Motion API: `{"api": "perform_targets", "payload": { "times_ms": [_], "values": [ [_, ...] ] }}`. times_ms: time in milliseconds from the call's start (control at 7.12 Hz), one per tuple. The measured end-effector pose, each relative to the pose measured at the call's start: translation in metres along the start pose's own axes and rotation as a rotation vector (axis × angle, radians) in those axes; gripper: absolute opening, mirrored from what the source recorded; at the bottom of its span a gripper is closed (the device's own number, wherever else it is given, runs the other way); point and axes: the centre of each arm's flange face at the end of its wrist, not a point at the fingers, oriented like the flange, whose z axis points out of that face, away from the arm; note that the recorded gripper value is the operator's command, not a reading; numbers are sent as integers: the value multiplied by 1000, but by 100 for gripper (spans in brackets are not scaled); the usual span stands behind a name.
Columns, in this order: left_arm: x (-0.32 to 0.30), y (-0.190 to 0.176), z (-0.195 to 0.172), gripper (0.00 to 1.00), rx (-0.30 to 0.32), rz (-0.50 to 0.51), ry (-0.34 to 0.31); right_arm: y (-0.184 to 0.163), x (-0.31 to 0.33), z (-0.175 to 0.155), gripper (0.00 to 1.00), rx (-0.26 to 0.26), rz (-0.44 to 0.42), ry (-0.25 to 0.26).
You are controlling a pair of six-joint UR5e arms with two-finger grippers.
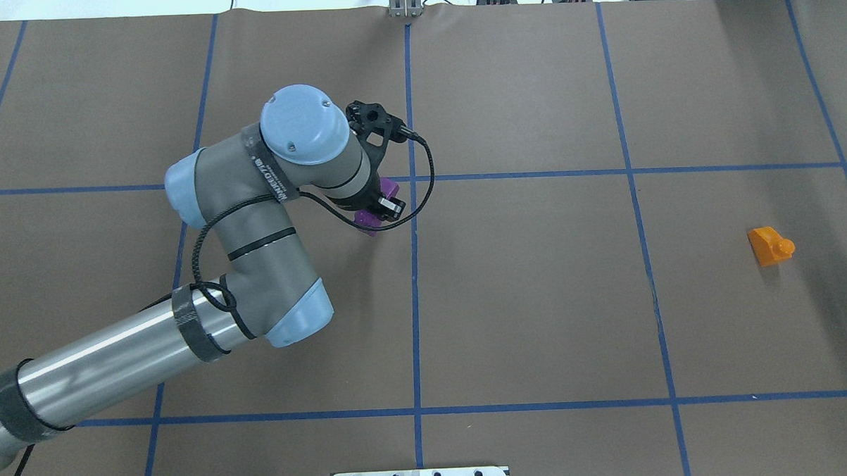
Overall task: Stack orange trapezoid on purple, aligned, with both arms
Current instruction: 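Carry the purple block with the left gripper toward the table center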
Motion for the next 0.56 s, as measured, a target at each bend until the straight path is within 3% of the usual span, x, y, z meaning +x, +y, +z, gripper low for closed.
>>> {"api": "perform_targets", "payload": {
  "times_ms": [561],
  "values": [
    [30,-20,32,6,-45,22,-16,0,0,1,100,-3,2,-11]
  ]
}}
